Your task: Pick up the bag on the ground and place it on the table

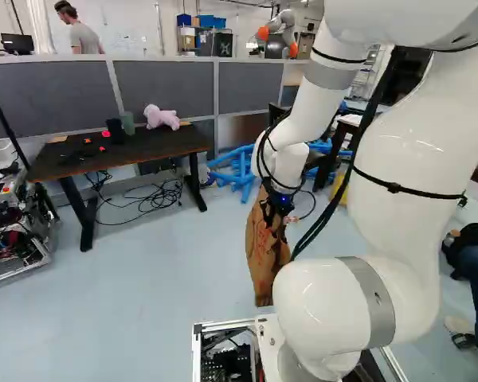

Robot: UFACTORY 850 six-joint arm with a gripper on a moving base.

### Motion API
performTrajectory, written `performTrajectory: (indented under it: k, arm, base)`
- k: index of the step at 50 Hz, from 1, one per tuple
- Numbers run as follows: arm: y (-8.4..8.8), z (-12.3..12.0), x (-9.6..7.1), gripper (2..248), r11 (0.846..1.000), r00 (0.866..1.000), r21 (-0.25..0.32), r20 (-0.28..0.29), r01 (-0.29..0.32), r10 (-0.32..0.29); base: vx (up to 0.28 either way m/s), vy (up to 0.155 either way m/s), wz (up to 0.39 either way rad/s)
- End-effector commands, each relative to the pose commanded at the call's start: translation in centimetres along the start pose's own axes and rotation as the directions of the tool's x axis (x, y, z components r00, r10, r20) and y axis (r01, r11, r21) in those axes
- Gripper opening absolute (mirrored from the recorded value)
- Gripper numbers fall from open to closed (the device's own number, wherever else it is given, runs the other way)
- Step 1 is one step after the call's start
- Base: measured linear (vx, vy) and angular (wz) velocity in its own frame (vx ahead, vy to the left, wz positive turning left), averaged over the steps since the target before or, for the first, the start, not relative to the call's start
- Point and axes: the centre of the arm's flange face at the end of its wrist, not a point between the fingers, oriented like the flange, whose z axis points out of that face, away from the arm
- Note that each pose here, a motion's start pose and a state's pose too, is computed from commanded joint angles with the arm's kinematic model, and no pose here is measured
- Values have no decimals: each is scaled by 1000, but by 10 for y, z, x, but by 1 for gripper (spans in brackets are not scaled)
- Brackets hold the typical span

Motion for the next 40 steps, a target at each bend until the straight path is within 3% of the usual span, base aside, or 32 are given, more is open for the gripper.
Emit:
performTrajectory:
  k: [40]
  arm:
    - [-7,-54,25,21,1000,1000,12,1,13,-13]
  base:
    - [0,0,0]
